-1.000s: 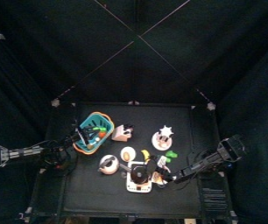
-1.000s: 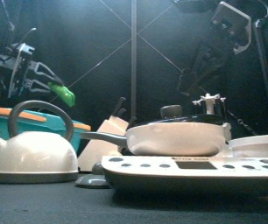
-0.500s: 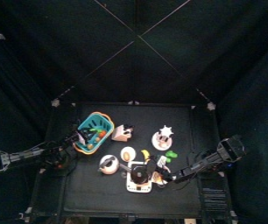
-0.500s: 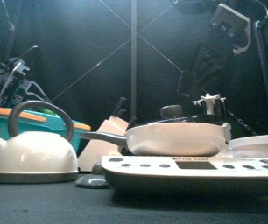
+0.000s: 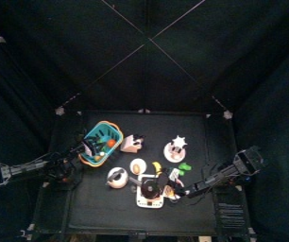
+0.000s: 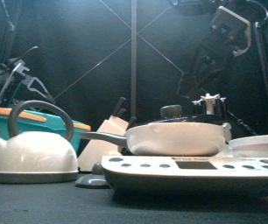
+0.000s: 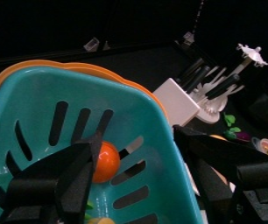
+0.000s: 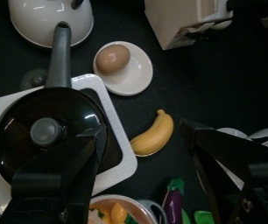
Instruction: Place peas into basket
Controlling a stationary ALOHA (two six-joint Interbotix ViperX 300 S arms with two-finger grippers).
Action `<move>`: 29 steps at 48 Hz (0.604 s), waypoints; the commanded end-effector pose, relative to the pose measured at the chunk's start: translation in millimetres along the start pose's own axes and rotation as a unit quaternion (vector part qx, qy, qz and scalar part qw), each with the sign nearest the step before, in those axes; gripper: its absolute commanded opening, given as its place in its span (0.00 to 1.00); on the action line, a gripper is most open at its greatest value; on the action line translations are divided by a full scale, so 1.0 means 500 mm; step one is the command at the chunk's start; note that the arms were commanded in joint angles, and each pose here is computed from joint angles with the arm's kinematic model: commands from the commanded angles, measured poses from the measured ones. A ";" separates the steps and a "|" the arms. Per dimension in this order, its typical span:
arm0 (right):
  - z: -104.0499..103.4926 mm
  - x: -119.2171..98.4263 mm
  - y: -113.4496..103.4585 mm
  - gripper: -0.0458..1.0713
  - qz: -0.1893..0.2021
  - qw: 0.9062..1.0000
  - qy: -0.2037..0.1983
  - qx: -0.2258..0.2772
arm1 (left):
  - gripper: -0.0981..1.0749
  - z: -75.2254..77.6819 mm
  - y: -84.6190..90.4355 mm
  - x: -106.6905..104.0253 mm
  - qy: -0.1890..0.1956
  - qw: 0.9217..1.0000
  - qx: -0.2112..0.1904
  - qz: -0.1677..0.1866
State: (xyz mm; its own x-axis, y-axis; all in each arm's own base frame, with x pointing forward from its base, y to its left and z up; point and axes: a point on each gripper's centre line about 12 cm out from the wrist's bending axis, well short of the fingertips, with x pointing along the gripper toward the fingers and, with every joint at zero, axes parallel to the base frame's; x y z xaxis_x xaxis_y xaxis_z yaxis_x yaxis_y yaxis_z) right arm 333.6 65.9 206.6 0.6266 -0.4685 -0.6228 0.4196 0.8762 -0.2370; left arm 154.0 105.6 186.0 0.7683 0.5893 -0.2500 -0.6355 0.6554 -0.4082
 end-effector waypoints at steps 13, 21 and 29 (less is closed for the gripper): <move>0.011 -0.012 0.003 0.92 0.009 1.000 0.004 0.019 | 0.92 0.014 -0.007 0.004 -0.010 1.000 0.002 -0.003; -0.006 -0.028 0.006 0.91 0.013 0.999 0.032 0.038 | 0.92 0.019 -0.012 0.004 -0.012 1.000 0.005 -0.009; -0.027 -0.044 0.011 0.91 0.006 0.997 0.055 0.045 | 0.92 0.018 -0.012 0.004 -0.012 1.000 0.005 -0.009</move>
State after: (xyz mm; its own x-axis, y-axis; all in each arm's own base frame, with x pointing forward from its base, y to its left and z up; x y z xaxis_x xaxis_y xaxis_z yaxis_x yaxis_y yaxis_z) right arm 318.2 78.7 198.4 0.5513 -0.4493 -0.7030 0.4614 0.8662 -0.1918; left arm 154.4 105.0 186.3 0.7717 0.5853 -0.2488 -0.6322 0.6634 -0.4004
